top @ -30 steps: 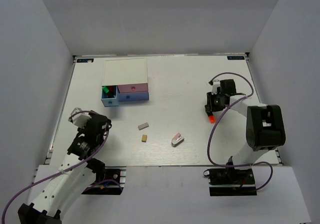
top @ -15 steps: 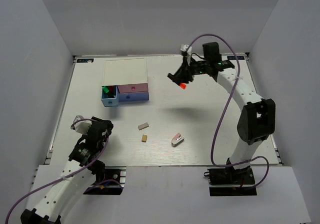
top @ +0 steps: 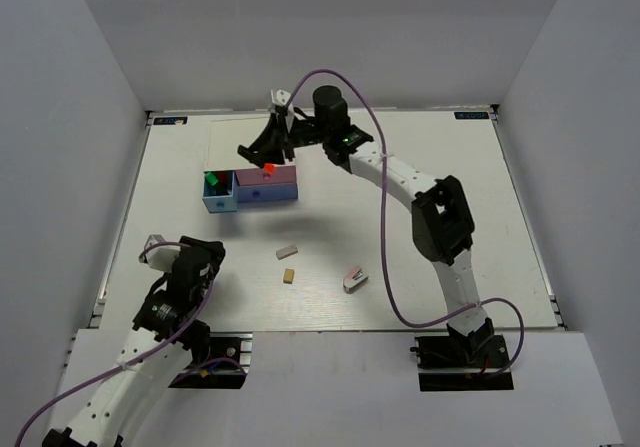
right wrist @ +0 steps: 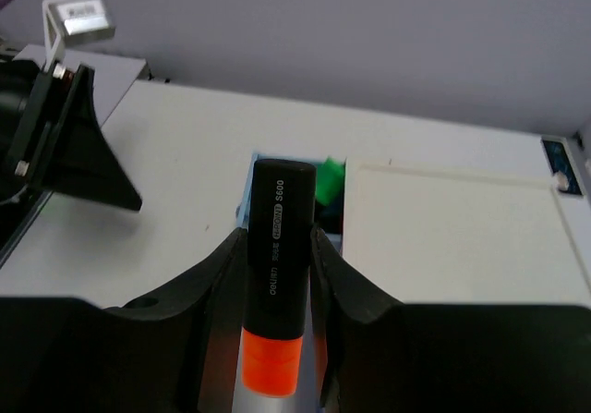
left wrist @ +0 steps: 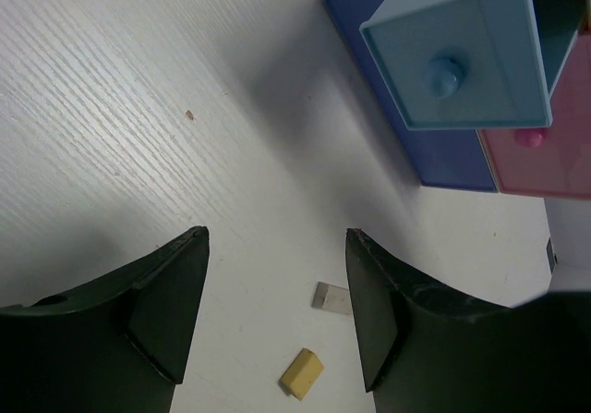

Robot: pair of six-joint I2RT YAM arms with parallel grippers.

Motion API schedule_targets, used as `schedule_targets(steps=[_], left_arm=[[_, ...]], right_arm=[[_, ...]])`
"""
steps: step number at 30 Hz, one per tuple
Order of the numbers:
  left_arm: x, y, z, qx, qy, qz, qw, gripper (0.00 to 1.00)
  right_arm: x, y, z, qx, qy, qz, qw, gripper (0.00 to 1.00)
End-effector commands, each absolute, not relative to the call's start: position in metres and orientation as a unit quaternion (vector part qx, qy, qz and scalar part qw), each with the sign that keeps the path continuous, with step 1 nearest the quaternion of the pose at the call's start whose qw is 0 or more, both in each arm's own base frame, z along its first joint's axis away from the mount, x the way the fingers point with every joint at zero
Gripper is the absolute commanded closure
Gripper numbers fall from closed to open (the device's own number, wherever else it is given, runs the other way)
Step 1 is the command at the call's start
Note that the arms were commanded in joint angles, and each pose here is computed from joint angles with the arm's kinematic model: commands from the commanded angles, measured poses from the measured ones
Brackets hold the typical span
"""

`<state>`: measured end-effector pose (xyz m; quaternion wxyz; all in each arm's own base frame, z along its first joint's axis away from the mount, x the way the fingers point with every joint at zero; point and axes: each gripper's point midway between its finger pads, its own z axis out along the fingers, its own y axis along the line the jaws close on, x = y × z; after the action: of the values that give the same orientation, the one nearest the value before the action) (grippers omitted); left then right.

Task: Sort the stationery into containers
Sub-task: Place the pen in the drawer.

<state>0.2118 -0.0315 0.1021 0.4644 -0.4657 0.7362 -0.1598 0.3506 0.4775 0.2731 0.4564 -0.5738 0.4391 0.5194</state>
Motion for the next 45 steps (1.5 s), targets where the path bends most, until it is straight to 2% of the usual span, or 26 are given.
schedule_targets(steps=[1,9,17,27,32,39,43,45], left_arm=[[0.206,-0.031,0.096,-0.471,0.739,-0.159,0.455,0.29],[0.203,-0.031,0.093,-0.469,0.744,-0.157,0.449,0.29],[0.199,-0.033,0.091,-0.462,0.76,-0.146,0.433,0.29],[0.194,-0.028,0.091,-0.464,0.76,-0.135,0.435,0.28],[0.194,-0.026,0.092,-0.465,0.758,-0.132,0.438,0.27],[0.195,-0.026,0.092,-0.462,0.76,-0.13,0.438,0.27],[0.196,-0.026,0.093,-0.462,0.758,-0.133,0.441,0.27],[0.196,-0.026,0.093,-0.462,0.758,-0.133,0.441,0.27]], right_arm=[[0.352,0.497,0.361,-0.549,0.346,0.528,0.548,1.0],[0.338,0.543,0.358,-0.53,0.32,0.545,0.566,0.96],[0.323,0.586,0.326,-0.525,0.32,0.558,0.557,0.93],[0.33,0.601,0.298,-0.521,0.339,0.552,0.555,0.88],[0.33,0.602,0.284,-0.523,0.351,0.552,0.547,0.8],[0.331,0.6,0.271,-0.523,0.368,0.549,0.538,0.53],[0.328,0.598,0.267,-0.523,0.373,0.55,0.533,0.44],[0.328,0.597,0.264,-0.524,0.376,0.549,0.532,0.44]])
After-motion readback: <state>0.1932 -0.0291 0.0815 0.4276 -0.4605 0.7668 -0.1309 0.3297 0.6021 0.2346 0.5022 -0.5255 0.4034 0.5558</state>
